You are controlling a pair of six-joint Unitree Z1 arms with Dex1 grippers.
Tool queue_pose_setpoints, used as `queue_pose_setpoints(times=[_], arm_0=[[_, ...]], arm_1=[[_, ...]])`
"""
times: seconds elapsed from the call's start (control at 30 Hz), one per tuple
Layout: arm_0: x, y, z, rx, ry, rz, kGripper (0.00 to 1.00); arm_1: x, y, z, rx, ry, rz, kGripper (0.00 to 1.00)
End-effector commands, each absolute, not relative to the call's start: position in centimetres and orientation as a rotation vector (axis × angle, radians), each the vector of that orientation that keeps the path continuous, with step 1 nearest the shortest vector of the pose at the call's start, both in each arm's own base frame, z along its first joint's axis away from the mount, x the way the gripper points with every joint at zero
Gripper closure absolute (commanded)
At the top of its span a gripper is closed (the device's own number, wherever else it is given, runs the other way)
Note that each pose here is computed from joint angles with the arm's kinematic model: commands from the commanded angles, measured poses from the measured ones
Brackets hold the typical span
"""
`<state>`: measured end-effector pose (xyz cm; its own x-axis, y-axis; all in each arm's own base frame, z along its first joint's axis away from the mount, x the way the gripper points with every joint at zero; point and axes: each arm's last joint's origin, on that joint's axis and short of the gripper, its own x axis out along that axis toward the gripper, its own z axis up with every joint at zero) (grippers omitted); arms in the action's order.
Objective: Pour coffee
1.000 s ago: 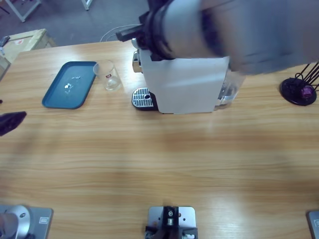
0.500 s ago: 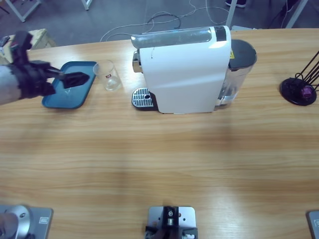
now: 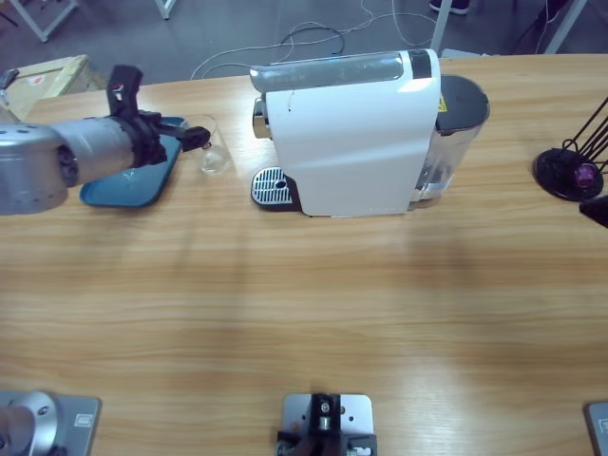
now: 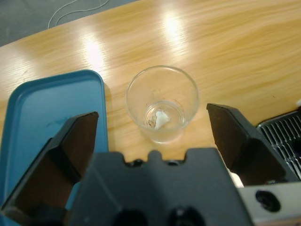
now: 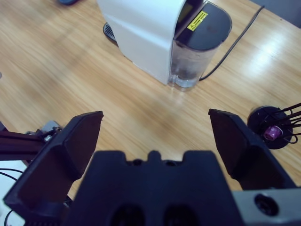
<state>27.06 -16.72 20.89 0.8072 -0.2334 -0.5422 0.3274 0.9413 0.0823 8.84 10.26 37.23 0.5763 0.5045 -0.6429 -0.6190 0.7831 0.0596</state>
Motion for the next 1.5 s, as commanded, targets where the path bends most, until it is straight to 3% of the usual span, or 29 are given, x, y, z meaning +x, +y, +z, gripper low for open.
queue_pose_setpoints(times=[0.03, 0.3, 0.4, 0.47, 0.53, 0.73, 0.9, 1.03, 1.17, 1.27, 1.5], arm_0=[[29.3, -16.9, 17.0, 0.158, 0.602, -0.336, 0.018], [30.9, -17.0, 15.5, 0.137, 0.603, -0.345, 0.037], [31.0, -17.0, 15.2, 0.134, 0.604, -0.353, 0.249], [31.0, -17.0, 15.2, 0.136, 0.604, -0.360, 0.492], [30.9, -17.1, 15.3, 0.140, 0.605, -0.380, 0.634], [29.7, -16.7, 15.9, 0.151, 0.606, -0.429, 0.656], [26.6, -15.8, 20.4, 0.128, 0.544, -0.608, 0.781], [23.0, -14.3, 23.4, 0.195, 0.560, -0.727, 0.813], [23.2, -14.7, 22.9, 0.246, 0.574, -0.764, 0.844], [23.7, -15.9, 22.1, 0.290, 0.584, -0.803, 0.890], [25.0, -19.5, 20.6, 0.337, 0.603, -0.881, 0.897]], arm_1=[[8.1, 9.3, 35.5, -0.154, 0.716, 0.654, 0.000], [8.4, 9.1, 34.7, -0.139, 0.717, 0.628, 0.000], [8.6, 9.1, 34.5, -0.134, 0.715, 0.621, 0.000], [8.6, 9.0, 34.4, -0.136, 0.715, 0.615, 0.000], [8.6, 8.9, 34.3, -0.135, 0.716, 0.607, 0.000], [8.1, 8.0, 34.3, -0.124, 0.696, 0.595, 0.000], [7.4, 7.2, 34.3, -0.113, 0.677, 0.601, 0.000], [6.4, 6.1, 34.0, -0.111, 0.668, 0.619, 0.000], [6.0, 5.5, 33.2, -0.111, 0.680, 0.624, 0.000], [5.5, 5.1, 32.8, -0.107, 0.677, 0.630, 0.000], [5.2, 4.9, 32.8, -0.100, 0.666, 0.637, 0.000]])
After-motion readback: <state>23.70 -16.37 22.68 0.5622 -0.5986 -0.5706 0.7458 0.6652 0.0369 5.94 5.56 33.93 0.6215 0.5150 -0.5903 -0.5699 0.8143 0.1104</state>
